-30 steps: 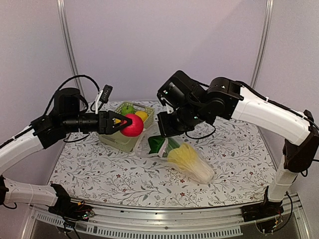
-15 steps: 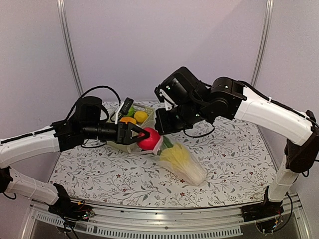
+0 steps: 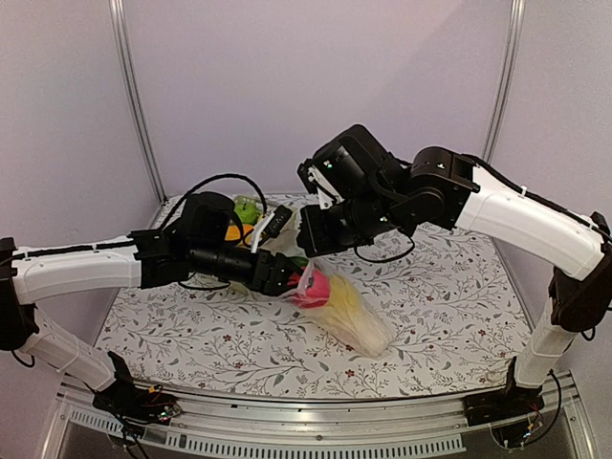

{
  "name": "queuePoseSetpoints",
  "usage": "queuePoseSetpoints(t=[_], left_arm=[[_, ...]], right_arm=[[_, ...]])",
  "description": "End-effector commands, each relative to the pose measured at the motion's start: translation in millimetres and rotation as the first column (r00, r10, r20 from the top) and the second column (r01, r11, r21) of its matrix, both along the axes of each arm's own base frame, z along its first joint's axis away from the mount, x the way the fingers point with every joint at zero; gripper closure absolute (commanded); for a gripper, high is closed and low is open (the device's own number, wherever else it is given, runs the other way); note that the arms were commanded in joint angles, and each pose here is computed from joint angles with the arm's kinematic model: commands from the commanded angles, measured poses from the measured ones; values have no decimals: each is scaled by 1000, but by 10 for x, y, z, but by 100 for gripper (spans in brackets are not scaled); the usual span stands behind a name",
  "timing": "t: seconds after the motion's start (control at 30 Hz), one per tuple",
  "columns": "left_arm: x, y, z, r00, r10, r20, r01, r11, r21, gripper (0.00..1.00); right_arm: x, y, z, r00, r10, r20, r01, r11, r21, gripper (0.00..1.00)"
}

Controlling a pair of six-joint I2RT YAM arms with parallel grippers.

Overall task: Place the food in the zip-top bag and seal the zipper
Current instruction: Place the fake fruit in the zipper food storage bag.

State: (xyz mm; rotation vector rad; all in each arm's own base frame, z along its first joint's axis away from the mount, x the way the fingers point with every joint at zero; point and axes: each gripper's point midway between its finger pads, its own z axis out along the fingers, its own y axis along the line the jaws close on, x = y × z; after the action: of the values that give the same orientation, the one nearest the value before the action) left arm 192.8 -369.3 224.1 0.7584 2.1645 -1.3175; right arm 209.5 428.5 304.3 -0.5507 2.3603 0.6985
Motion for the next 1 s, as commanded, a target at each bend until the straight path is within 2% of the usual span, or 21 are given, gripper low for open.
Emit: queuePoseSetpoints(t=[0.0, 0.1, 0.27, 0.53, 0.7, 0.8, 0.97], left_arm=[[-84, -68, 26, 999, -49, 11, 49, 999, 10, 22], [-82, -64, 30, 999, -48, 14, 48, 999, 15, 15], [-73, -46, 52, 999, -40, 24, 40, 999, 20, 12], [-7, 82, 206, 996, 25, 87, -27, 999, 25, 12], [51, 441, 732, 966, 128, 225, -131, 991, -3, 9], [82, 702, 955, 946, 183, 266, -187, 982, -8, 5], [273, 1124, 961, 924, 262, 278, -302, 947, 112, 2]], right_arm=[[-16, -14, 162, 1000, 2, 22, -3, 999, 50, 100], [-20, -20, 159, 1000, 1, 22, -3, 999, 49, 100], [-21, -26, 164, 1000, -2, 23, 1, 999, 50, 100], [-9, -47, 145, 1000, -12, 22, 11, 999, 46, 100], [17, -120, 134, 999, -43, 31, 42, 998, 39, 100], [21, -161, 128, 998, -56, 33, 55, 998, 37, 100], [19, -176, 133, 998, -56, 33, 55, 998, 37, 100]])
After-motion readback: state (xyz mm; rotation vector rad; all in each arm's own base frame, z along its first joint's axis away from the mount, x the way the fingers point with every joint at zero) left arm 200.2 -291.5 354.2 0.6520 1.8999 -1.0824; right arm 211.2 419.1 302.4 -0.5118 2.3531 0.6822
